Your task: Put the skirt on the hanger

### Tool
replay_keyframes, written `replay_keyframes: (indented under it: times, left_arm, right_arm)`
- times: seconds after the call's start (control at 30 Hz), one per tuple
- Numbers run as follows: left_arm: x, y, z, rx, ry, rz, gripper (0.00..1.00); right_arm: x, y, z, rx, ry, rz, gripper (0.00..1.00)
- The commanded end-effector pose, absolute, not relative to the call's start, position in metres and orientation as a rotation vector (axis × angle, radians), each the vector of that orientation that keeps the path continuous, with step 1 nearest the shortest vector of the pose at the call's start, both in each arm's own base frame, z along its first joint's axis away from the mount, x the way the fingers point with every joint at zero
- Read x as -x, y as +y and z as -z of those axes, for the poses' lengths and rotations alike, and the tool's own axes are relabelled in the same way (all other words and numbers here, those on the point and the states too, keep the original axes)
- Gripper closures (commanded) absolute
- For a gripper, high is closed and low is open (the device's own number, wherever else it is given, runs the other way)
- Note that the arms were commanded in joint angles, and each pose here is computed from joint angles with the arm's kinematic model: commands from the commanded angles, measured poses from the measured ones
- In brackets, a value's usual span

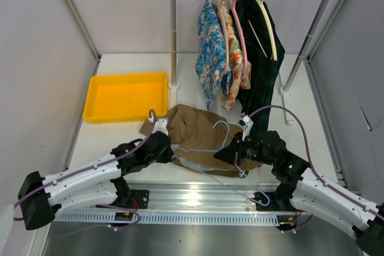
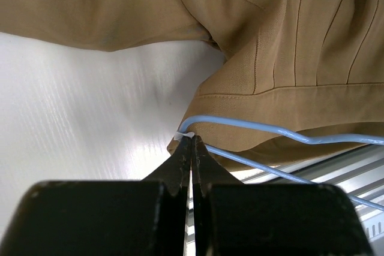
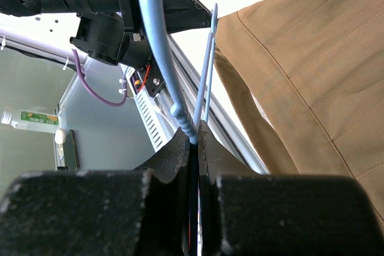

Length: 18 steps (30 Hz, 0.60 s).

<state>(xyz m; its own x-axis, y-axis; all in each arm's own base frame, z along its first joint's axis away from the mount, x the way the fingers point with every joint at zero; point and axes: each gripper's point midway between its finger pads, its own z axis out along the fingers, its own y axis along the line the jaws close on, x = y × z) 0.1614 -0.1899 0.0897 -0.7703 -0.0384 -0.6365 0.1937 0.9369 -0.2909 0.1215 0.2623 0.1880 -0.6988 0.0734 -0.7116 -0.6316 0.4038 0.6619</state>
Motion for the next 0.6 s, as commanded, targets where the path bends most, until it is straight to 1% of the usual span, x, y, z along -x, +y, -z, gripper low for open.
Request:
replay_keyframes:
  times: [0.0,0.2,0.57]
  left_arm:
    - [-0.1656,-0.1898,-0.0978,-0.079,2.381,0.453,1.0]
    - [-0.1658,-0.1823,-0.1009,-0.067,2.374,0.425,1.0]
    - [-0.1693,-0.1837,-0.0996,-0.053,2.377,0.405,1.0]
  right_arm:
    - [-0.1255,0.2636,-0.2033,0.46,1.93,-1.351,1.0]
    - [-0.1234,0.2584,-0.1951,0.468,1.969,-1.318,1.0]
    - [-0.1162,0.2561,-0.1991,0.498,1.95,-1.338,1.0]
